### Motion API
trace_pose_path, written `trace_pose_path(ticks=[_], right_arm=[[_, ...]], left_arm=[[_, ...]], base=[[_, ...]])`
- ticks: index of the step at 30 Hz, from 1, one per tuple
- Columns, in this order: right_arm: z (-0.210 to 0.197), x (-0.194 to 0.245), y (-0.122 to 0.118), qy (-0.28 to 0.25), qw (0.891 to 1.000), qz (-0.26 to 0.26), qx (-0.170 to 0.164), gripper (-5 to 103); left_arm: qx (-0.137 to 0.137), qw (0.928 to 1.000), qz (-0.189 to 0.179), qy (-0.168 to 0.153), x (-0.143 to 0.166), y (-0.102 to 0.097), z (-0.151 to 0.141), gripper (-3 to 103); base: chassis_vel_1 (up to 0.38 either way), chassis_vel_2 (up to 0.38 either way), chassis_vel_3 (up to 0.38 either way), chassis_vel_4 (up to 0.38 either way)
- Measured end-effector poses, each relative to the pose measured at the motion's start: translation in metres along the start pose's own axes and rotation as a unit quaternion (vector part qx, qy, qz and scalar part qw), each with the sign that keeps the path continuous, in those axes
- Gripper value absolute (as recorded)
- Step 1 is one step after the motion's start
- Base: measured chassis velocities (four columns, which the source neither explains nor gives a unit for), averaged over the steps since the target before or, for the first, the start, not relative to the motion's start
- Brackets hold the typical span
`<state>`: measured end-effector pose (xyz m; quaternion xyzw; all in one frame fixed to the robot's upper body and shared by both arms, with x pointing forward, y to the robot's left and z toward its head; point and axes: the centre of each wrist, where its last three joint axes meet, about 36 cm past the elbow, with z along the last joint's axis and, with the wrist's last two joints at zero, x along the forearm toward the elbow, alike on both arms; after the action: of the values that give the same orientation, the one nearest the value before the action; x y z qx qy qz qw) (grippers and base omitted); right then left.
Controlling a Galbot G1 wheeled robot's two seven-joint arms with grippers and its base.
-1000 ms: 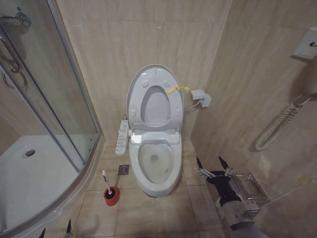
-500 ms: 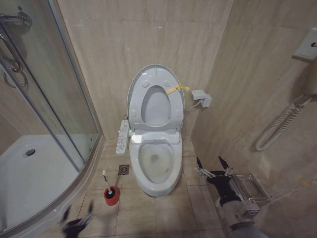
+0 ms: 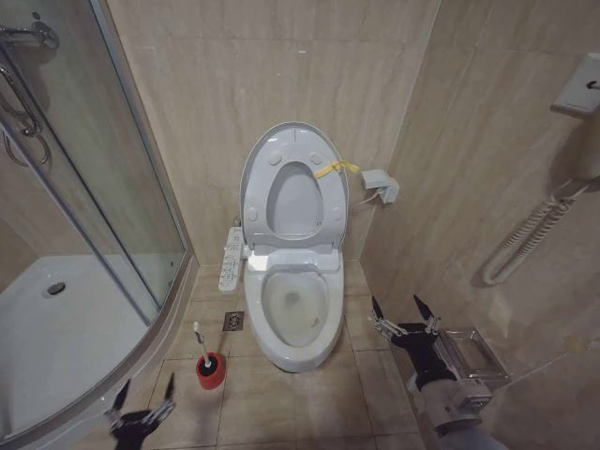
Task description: Open the toilet lid, clean the toilet bowl with a toilet brush, close the toilet lid, and flush.
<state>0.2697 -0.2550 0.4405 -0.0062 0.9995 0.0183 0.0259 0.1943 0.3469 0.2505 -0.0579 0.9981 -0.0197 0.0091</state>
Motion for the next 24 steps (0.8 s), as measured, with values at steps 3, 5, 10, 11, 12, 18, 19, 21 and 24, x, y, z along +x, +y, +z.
trace_pose_path(ticks=[3,5,10,11,12,18,19,21,24], right_arm=[[0.0,0.0,0.0,0.0,1.0,0.0,0.0,100],[0.0,0.0,0.0,0.0,1.0,0.0,0.0,100],[0.0,0.0,0.0,0.0,1.0,0.0,0.0,100],[0.0,0.0,0.0,0.0,1.0,0.0,0.0,100],[0.0,0.0,0.0,0.0,1.0,0.0,0.0,100],[0.0,0.0,0.0,0.0,1.0,0.0,0.0,100],[0.0,0.0,0.0,0.0,1.0,0.0,0.0,100],[0.0,0.0,0.0,0.0,1.0,0.0,0.0,100],[0.0,0.0,0.0,0.0,1.0,0.0,0.0,100]], left_arm=[[0.001,0.9999,-0.013,0.007,0.002,0.007,0.011,100],[0.004,0.9996,-0.025,0.013,-0.006,0.015,0.024,100],[0.0,0.9993,-0.033,0.016,-0.04,0.03,0.045,100],[0.0,0.9993,-0.033,0.016,-0.04,0.03,0.045,100],[-0.001,0.9994,-0.03,0.017,-0.048,0.032,0.046,100],[-0.003,0.9999,0.008,0.011,-0.089,0.034,0.047,100],[-0.003,0.9999,0.008,0.011,-0.089,0.034,0.047,100],[-0.002,0.9995,0.03,0.012,-0.099,0.031,0.049,100],[-0.004,0.9991,0.04,0.013,-0.107,0.031,0.052,100]], base=[[0.0,0.0,0.0,0.0],[0.0,0.0,0.0,0.0],[0.0,0.0,0.0,0.0],[0.0,0.0,0.0,0.0],[0.0,0.0,0.0,0.0],[0.0,0.0,0.0,0.0],[0.0,0.0,0.0,0.0],[0.0,0.0,0.0,0.0],[0.0,0.0,0.0,0.0]])
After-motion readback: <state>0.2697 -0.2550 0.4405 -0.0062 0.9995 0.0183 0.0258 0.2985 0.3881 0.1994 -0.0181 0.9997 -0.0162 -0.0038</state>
